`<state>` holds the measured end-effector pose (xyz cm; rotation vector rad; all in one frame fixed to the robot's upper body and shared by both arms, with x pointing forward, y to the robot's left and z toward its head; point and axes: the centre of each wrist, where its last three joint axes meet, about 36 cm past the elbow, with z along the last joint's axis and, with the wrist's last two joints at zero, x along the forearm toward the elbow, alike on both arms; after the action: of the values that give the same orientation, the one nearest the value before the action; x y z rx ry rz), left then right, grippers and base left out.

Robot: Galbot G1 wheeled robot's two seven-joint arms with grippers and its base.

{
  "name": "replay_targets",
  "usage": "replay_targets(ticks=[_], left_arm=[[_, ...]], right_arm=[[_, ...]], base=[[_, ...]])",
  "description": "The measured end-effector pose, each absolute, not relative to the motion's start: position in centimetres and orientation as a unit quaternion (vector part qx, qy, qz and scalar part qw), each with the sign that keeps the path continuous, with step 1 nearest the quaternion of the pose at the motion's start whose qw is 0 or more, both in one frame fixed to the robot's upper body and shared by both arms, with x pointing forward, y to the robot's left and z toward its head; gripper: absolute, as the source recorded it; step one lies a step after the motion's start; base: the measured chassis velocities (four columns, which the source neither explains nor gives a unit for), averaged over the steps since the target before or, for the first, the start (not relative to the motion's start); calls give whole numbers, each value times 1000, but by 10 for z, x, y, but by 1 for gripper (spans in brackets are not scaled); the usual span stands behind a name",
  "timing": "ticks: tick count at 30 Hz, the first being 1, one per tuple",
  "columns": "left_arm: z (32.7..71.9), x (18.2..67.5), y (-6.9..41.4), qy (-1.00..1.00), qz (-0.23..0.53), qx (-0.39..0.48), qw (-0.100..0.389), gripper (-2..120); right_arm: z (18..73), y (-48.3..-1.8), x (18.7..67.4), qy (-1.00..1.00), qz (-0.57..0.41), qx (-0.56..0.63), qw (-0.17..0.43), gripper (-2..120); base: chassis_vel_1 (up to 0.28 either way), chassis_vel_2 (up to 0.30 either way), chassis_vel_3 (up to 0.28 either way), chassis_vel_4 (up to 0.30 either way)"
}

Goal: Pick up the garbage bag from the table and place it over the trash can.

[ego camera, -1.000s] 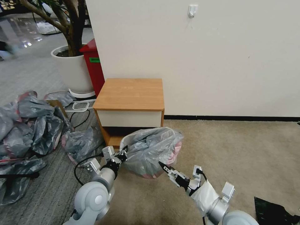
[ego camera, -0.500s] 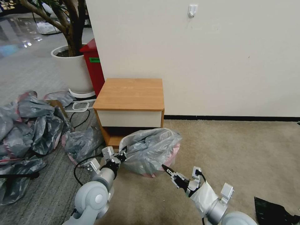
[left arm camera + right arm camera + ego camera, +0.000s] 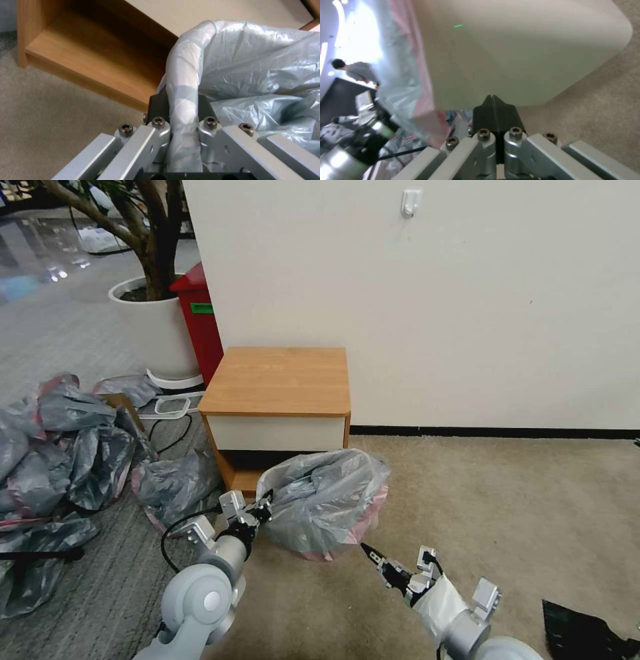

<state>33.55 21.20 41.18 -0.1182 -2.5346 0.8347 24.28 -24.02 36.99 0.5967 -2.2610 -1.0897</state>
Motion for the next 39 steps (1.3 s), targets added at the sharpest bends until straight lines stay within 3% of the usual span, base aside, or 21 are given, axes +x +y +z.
replay_targets(ticks=[3, 7, 13, 25, 29, 33, 37, 39], left_arm=[[411, 337, 213, -922, 305, -41, 234, 5], [409, 339, 219, -918, 312, -37, 244, 5], [408, 339, 220, -912, 320, -40, 252, 5], [412, 340, 224, -911, 318, -51, 259, 5], [413, 341, 225, -912, 314, -56, 257, 5], [413, 341, 225, -912, 314, -61, 256, 5], [416, 340, 223, -912, 314, -67, 254, 5], [416, 340, 223, -913, 314, -69, 253, 5]], right_arm=[[375, -244, 239, -842, -407, 237, 264, 1], [381, -254, 230, -840, -404, 273, 239, 20], [384, -252, 236, -838, -405, 289, 224, 38], [380, -255, 257, -838, -377, 314, 240, 85], [384, -256, 261, -834, -369, 328, 248, 96], [386, -254, 266, -831, -362, 335, 256, 100], [387, -249, 272, -826, -361, 338, 269, 95], [388, -247, 274, -825, -360, 342, 272, 86]], base=[[0, 0, 0, 0], [0, 0, 0, 0], [0, 0, 0, 0], [0, 0, 0, 0], [0, 0, 0, 0], [0, 0, 0, 0], [0, 0, 0, 0], [0, 0, 0, 0]])
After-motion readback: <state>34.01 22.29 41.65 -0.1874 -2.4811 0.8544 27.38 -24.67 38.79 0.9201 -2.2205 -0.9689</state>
